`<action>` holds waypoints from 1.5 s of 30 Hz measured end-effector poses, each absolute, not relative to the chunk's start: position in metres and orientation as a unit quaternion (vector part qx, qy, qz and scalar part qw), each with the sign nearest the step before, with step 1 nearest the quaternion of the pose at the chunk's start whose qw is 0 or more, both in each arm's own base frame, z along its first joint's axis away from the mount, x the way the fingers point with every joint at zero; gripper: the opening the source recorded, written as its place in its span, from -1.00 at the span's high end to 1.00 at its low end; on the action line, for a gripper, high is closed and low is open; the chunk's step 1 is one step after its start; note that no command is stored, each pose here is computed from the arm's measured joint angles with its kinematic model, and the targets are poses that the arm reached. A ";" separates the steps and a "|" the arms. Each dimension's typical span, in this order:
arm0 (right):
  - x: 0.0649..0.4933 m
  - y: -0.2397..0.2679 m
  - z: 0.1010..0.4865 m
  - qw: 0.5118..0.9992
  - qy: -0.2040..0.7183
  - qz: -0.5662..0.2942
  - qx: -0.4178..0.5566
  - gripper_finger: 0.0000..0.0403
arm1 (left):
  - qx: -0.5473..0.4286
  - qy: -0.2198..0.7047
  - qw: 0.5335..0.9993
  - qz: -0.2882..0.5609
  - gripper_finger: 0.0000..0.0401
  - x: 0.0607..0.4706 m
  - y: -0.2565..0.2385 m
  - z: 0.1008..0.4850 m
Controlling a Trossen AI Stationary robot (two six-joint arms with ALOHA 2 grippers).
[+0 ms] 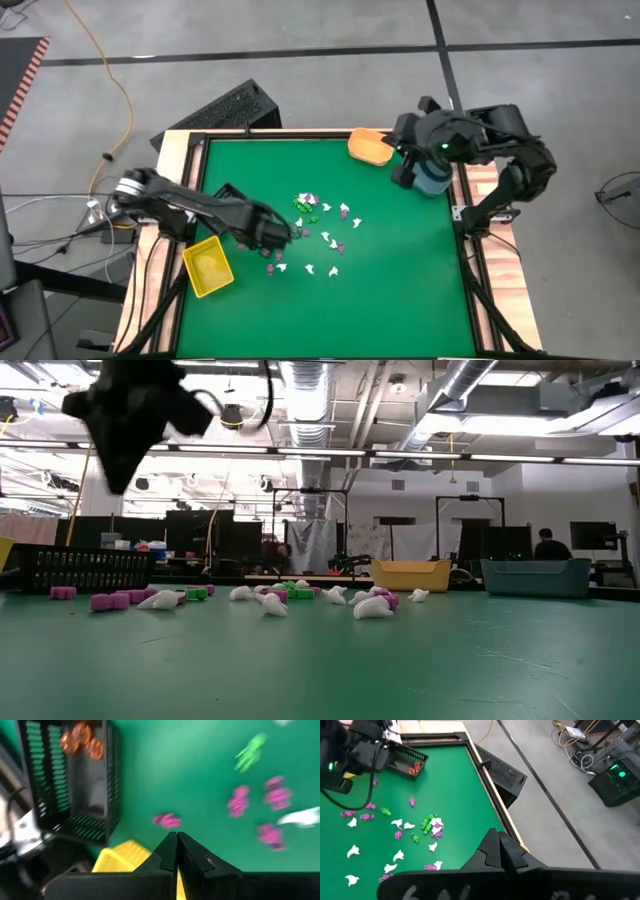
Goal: Sort Halloween decoration
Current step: Put the pink skeleton toy into the yellow bin
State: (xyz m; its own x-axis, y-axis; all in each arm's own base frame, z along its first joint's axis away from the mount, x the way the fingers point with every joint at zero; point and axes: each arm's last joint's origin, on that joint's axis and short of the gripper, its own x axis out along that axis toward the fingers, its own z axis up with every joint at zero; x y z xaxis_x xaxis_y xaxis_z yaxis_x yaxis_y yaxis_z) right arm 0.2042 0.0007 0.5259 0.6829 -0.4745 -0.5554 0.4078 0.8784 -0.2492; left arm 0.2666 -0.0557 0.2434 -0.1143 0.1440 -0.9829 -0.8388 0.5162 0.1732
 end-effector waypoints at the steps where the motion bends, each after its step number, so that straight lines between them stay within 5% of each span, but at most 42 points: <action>1: 0.206 0.001 0.525 0.915 0.321 -0.239 -0.057 1.00 | -0.262 0.645 0.587 0.414 1.00 0.267 -0.059 0.236; 14: 0.217 0.009 0.520 0.912 0.338 -0.216 -0.086 1.00 | -0.142 0.756 0.486 0.416 1.00 0.273 -0.067 0.162; 26: 0.216 0.013 0.520 0.915 0.336 -0.207 -0.086 1.00 | -0.244 0.699 0.516 0.432 1.00 0.231 -0.063 0.150; 36: 0.216 0.013 0.520 0.915 0.334 -0.209 -0.082 1.00 | -0.268 0.651 0.561 0.436 1.00 0.238 -0.061 0.136; 45: 0.216 0.013 0.520 0.915 0.334 -0.209 -0.081 1.00 | -0.243 0.569 0.706 0.345 1.00 0.290 -0.066 0.174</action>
